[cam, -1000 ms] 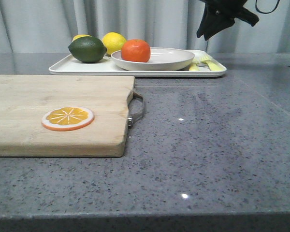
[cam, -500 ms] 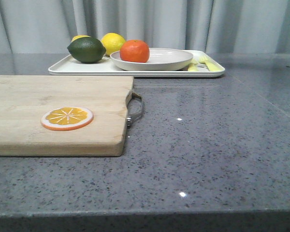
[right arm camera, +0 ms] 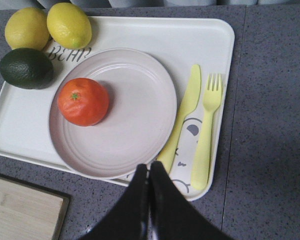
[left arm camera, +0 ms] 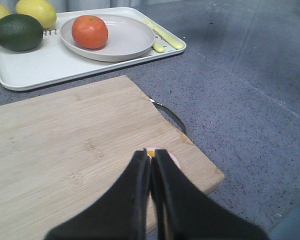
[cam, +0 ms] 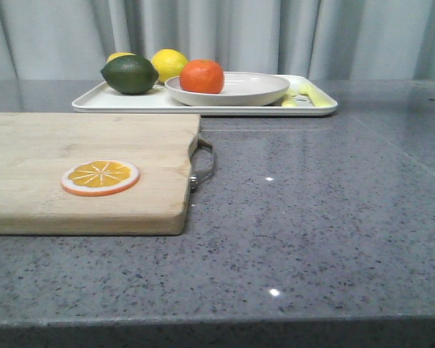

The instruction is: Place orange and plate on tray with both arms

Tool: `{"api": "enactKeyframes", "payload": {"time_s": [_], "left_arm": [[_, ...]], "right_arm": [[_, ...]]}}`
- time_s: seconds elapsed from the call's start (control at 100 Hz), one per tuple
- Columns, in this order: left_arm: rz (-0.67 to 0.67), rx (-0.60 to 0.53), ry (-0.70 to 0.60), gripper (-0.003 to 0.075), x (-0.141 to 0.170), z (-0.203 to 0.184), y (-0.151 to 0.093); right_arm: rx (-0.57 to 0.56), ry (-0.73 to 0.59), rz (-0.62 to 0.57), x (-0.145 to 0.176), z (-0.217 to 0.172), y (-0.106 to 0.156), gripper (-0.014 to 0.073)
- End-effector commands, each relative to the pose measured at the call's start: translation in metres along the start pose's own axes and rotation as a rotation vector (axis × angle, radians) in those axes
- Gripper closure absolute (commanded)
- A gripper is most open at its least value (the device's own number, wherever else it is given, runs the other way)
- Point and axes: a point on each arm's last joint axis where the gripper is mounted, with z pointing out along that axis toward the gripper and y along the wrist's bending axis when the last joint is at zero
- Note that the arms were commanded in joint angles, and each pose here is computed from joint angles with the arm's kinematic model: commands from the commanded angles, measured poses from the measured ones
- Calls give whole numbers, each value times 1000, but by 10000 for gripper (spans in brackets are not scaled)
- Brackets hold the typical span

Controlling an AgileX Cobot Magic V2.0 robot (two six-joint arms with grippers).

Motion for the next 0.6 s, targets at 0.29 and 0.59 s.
{"api": "enactKeyframes", "payload": {"time_s": [0.29, 0.59], "left_arm": [[-56, 10, -70, 739, -8, -1, -1], [-68, 20, -47, 739, -6, -1, -2]], "right_arm": [[60, -21, -90, 33, -94, 30, 654], [69, -81, -87, 74, -119, 28, 654]]}}
